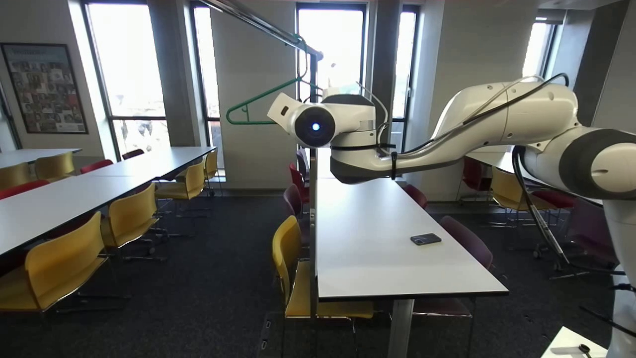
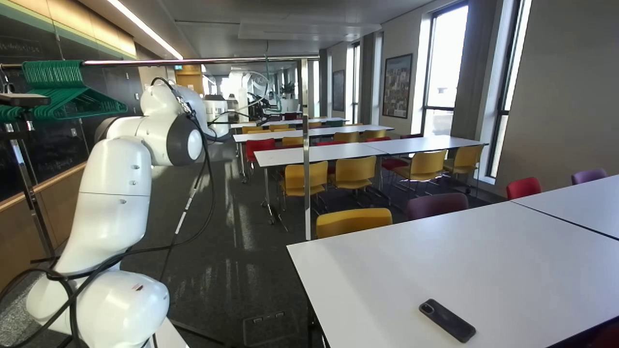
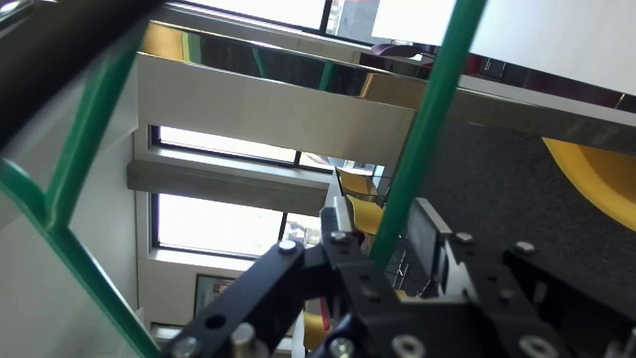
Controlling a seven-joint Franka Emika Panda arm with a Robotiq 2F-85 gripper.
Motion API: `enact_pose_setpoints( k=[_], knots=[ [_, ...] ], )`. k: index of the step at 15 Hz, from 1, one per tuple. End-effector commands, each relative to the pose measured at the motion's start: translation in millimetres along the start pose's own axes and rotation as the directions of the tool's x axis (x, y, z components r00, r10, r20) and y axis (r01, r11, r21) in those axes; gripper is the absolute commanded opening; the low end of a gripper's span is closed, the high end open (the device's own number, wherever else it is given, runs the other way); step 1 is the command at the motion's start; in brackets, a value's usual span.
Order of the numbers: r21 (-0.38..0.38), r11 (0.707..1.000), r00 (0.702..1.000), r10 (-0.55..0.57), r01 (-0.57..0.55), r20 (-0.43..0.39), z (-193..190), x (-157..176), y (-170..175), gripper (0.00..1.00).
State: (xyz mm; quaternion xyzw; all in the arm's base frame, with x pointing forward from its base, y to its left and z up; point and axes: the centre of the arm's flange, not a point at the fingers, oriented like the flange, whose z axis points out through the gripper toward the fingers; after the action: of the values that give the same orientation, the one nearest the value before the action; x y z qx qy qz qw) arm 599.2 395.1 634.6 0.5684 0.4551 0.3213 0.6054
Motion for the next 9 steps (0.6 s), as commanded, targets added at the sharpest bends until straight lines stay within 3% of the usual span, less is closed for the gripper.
enact_pose_setpoints(
  k=[1, 2, 3, 5, 6, 7, 8, 9],
  knots=[
    [0.033, 0.999, 0.999, -0.032, 0.032, 0.005, -14.6, -16.5, -0.3, 0.69],
    [0.044, 0.999, 1.000, -0.031, 0.031, 0.003, -14.6, -16.1, -1.6, 0.76],
    [0.053, 0.998, 1.000, -0.031, 0.031, 0.001, -14.6, -15.9, -2.6, 0.34],
    [0.070, 0.997, 0.999, -0.033, 0.033, -0.003, -15.3, -15.5, -3.5, 0.38],
    [0.075, 0.997, 0.999, -0.034, 0.034, -0.005, -15.4, -15.7, -3.3, 0.32],
    [0.073, 0.997, 0.999, -0.035, 0.036, -0.006, -16.3, -16.4, -1.9, 0.56],
    [0.071, 0.997, 0.999, -0.034, 0.034, -0.006, -17.1, -17.7, 0.3, 0.69],
    [0.074, 0.997, 0.999, -0.034, 0.034, -0.005, -17.7, -18.7, 2.1, 0.70]
  ],
)
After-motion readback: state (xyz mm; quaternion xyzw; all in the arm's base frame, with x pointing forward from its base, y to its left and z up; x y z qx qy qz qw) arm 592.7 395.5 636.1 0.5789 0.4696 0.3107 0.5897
